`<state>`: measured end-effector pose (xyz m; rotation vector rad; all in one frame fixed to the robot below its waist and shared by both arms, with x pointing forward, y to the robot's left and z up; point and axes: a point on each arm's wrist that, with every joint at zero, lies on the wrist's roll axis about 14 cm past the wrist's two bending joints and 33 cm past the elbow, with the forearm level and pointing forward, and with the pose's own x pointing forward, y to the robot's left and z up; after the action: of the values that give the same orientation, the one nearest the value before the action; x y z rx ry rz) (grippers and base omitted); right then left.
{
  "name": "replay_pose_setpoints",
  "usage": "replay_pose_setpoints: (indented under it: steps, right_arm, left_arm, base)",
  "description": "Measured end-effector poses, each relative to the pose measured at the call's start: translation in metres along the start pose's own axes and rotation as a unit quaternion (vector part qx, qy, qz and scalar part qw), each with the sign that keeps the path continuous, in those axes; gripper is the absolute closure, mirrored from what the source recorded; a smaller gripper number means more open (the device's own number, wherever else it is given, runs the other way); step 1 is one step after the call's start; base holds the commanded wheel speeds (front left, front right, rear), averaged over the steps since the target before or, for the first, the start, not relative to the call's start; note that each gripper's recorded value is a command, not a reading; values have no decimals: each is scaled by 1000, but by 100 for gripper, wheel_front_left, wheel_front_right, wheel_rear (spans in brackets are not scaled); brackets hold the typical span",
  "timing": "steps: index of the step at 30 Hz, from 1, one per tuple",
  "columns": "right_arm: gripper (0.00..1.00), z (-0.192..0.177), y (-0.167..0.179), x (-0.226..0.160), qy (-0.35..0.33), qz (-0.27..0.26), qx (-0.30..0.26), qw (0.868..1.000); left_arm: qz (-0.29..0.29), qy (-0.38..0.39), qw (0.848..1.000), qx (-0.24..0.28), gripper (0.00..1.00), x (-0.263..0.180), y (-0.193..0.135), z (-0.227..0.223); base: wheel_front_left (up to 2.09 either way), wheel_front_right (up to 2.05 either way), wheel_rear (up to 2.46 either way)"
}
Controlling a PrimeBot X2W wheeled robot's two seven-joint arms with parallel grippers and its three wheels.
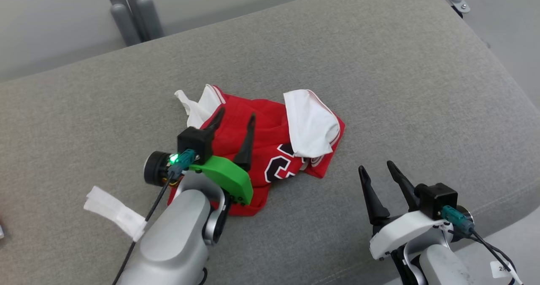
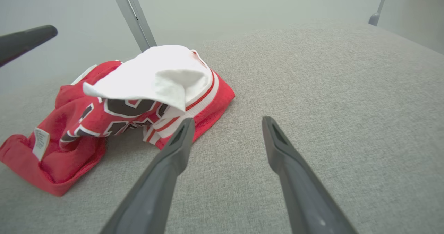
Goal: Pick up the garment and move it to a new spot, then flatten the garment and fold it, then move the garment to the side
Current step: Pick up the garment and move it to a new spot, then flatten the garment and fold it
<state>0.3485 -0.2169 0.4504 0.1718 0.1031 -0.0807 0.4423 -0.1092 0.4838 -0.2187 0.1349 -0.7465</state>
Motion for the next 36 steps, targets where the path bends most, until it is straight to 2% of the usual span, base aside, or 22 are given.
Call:
replay_pose_setpoints:
  steps: [9,18,23,28,32,36]
  right_arm:
    - [0,10,24,14,-17,40,-8,999]
    - [0,10,55,19,-19,85,-9,996]
    - [0,13,68,16,-26,104,-9,994]
    - [0,16,75,16,-29,115,-12,993]
    - [0,15,78,16,-28,120,-13,992]
    - [0,13,80,18,-26,122,-12,992]
  left_arm:
    - [153,-22,988,3,0,-62,83,1]
    - [288,-29,957,2,0,-155,138,-8]
    - [335,-24,942,7,0,-207,146,-19]
    - [364,-13,931,-2,0,-241,147,-32]
    - [359,-13,933,-10,0,-243,140,-35]
    - [330,-10,944,-14,0,-232,128,-37]
  base:
    - [0,0,0]
    - [0,0,0]
    - [0,0,0]
    - [0,0,0]
    - [0,0,0]
    - [0,0,0]
